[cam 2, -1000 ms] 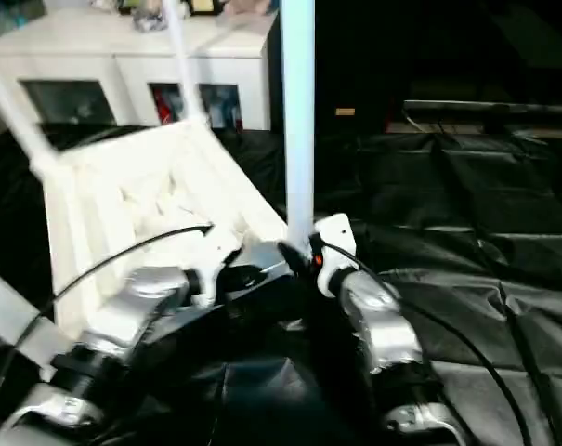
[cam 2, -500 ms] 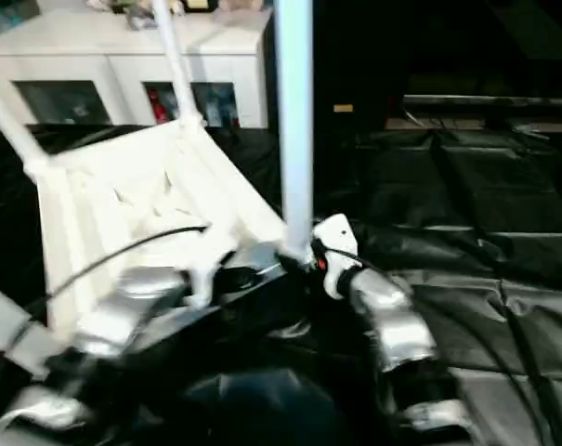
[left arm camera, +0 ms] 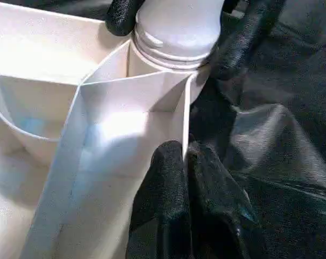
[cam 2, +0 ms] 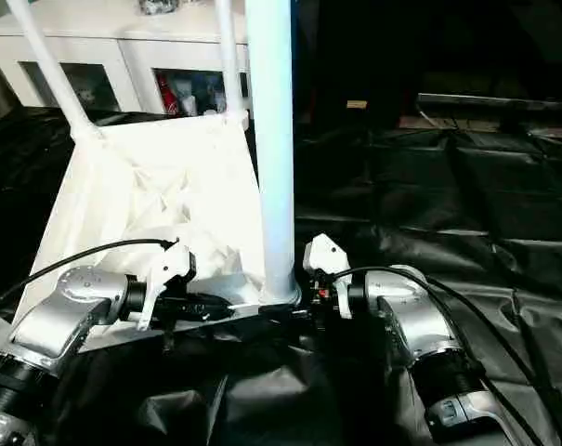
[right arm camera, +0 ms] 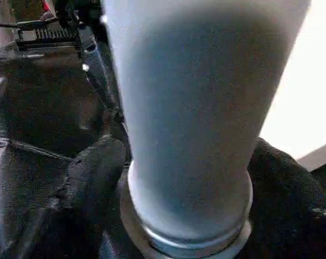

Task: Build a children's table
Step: Rotate leg to tighten

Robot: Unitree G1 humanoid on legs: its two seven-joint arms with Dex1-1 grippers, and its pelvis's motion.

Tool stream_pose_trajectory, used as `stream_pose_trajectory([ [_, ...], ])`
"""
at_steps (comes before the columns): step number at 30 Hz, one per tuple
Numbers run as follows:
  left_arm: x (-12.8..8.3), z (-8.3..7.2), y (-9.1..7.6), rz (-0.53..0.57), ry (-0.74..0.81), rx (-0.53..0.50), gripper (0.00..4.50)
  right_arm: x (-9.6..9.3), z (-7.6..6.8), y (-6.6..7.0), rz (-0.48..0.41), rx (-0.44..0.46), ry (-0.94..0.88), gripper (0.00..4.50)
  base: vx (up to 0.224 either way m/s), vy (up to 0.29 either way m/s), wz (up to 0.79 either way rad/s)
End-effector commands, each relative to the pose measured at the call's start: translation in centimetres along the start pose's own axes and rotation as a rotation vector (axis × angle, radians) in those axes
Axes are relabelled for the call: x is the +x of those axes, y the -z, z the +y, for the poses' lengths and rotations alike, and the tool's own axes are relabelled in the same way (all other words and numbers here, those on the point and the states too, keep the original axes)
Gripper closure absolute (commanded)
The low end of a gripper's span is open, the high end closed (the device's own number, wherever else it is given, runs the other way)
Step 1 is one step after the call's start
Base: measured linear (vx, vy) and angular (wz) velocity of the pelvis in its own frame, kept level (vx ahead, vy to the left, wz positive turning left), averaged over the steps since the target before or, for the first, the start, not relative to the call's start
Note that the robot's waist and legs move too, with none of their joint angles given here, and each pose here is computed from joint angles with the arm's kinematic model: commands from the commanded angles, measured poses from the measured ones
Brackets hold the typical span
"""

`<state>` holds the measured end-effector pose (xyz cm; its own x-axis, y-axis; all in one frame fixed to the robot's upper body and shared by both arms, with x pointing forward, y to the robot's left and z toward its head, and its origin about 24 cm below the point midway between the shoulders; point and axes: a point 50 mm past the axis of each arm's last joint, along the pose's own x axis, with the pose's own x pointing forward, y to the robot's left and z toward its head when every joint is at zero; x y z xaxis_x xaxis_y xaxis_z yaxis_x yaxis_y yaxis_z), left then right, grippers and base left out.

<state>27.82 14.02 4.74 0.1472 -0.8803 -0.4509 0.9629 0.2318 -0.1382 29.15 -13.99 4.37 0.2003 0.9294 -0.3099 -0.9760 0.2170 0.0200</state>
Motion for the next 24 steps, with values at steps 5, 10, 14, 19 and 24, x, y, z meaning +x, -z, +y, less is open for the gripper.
stream_pose_trajectory([
  [5,0.3,0.2,-0.5,-0.021,-0.018,0.025,4.50,1.0,0.9,0.2,-0.019,0.014,-0.039,1.67,0.000,0.000,0.00],
  [10,1.0,1.3,-0.9,-0.044,-0.170,0.014,4.50,1.8,1.0,1.7,0.018,0.045,0.105,1.80,0.000,0.000,0.00],
  [14,2.6,1.9,-1.7,-0.084,-0.292,-0.009,4.50,3.3,0.2,2.7,0.048,0.084,0.361,1.81,0.000,0.000,0.00],
  [19,5.8,2.2,-3.2,-0.153,-0.410,-0.065,4.50,5.5,0.1,2.9,0.007,0.241,0.609,1.82,0.000,0.000,0.00],
  [24,8.4,1.4,-4.9,-0.209,-0.407,-0.078,4.50,8.3,0.7,1.8,-0.021,0.231,0.613,1.82,0.000,0.000,0.00],
])
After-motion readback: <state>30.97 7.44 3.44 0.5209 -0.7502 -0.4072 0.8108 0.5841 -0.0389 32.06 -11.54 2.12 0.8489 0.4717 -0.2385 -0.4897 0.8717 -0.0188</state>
